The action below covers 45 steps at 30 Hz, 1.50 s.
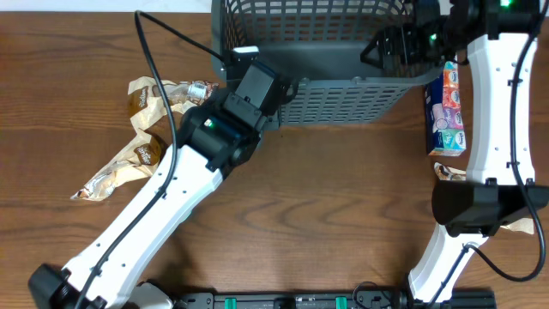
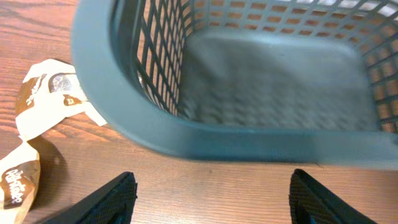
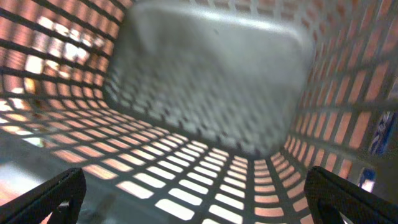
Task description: Pack container
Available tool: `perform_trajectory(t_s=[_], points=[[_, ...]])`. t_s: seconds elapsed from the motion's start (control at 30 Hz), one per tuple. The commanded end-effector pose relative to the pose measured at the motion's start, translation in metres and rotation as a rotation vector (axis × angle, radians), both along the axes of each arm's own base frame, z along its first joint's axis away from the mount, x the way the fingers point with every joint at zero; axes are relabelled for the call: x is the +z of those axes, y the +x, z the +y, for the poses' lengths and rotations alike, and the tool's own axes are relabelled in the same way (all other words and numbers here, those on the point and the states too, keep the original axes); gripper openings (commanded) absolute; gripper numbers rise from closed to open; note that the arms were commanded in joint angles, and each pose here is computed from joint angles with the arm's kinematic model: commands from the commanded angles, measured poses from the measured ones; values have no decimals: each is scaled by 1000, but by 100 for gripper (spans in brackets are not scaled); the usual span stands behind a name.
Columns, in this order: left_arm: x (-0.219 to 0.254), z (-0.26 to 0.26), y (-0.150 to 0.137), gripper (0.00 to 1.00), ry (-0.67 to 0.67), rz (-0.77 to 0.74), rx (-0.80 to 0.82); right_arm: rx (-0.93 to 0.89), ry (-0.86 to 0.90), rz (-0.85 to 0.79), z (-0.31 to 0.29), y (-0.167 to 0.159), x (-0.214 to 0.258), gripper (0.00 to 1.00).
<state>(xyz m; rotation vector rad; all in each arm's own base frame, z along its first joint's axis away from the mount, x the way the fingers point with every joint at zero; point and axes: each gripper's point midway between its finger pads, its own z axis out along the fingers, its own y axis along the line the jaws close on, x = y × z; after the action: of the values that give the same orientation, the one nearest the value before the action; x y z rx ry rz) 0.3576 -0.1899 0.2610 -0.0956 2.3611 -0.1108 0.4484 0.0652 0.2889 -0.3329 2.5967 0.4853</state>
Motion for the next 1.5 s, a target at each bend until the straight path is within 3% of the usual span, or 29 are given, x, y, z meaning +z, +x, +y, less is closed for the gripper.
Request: perform_trajectory(t_s=[0.0, 0.2, 0.33, 0.53, 0.87, 1.0, 1.23, 1.47], points=[[30, 5, -9, 69, -26, -67, -14, 48, 82, -91, 16, -2, 37, 99], [63, 22, -32, 71, -71, -125, -15, 78, 119, -219, 23, -23, 93, 99], [86, 41, -57, 76, -97, -159, -14, -12, 38, -283, 3, -43, 120, 99], [118, 68, -91, 99, -103, -239, -52, -210, -81, -445, -46, -85, 175, 99], [134, 137, -122, 98, 64, -321, 102, -622, -354, -626, -149, -176, 237, 99], [128, 162, -133, 99, 172, -299, 166, -759, -353, -658, -167, -204, 249, 99], [110, 173, -146, 99, 257, -209, 147, -656, -472, -615, -171, -201, 239, 99], [104, 177, -152, 99, 287, -175, 139, -349, -551, -347, -177, -152, 159, 99]])
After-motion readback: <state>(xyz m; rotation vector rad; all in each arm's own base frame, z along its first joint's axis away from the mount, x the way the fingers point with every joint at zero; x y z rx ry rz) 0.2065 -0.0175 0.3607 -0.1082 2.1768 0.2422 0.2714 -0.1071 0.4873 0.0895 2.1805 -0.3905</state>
